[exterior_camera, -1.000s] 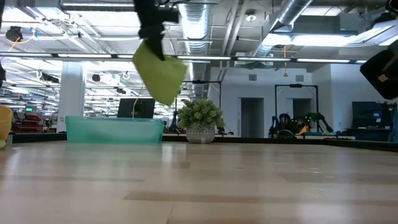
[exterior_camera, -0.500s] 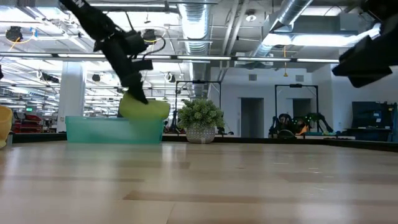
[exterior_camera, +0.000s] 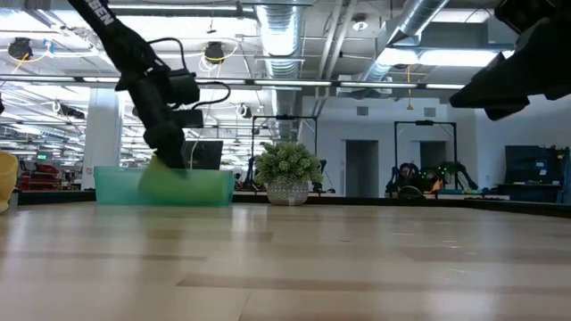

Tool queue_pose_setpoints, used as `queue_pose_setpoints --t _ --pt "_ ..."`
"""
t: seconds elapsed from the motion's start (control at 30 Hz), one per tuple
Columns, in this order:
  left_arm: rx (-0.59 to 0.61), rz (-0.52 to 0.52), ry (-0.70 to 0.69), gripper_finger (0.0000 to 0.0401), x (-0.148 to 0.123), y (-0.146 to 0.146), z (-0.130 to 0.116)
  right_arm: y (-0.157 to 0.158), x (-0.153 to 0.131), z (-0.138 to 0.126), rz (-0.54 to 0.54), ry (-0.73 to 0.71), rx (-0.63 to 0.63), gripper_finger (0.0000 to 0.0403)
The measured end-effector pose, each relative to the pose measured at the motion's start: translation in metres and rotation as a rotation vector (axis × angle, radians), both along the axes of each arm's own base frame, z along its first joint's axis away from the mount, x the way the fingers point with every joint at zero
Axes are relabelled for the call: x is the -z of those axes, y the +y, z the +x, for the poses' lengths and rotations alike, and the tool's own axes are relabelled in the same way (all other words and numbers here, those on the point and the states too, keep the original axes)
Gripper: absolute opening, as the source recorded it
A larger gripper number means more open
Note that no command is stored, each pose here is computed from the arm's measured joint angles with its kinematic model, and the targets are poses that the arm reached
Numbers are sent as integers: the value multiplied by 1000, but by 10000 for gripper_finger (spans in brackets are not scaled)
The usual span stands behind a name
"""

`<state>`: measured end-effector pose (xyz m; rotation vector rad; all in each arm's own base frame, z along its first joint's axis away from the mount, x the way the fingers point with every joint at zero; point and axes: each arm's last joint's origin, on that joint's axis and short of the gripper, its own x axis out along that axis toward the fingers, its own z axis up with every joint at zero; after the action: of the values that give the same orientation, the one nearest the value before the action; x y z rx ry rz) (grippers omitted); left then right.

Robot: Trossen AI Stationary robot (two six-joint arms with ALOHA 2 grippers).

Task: Fold microfiber towels
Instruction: Put the folded light green microfiber cloth into the blue bin

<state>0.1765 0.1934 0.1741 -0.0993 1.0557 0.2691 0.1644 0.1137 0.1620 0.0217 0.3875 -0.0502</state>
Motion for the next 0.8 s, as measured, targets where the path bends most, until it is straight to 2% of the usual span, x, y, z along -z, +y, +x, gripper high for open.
queue_pose_setpoints --t 0.23,0.37,0.53,0.6,0.67,0.8 --pt "-70 35 -54 41 14 1 -5 1 0 0 30 -2 8 111" --pt "-113 7 -74 96 11 2 -3 1 0 0 43 -2 13 111" --pt "-194 12 -40 159 -13 12 3 1 0 0 70 5 -3 111" --pt "-254 53 -35 169 -23 17 5 1 0 0 76 5 -1 111" --pt "-265 62 -62 170 -28 20 7 1 0 0 76 6 0 111" --pt "-225 -33 -160 155 -29 17 12 1 0 0 77 6 -1 111"
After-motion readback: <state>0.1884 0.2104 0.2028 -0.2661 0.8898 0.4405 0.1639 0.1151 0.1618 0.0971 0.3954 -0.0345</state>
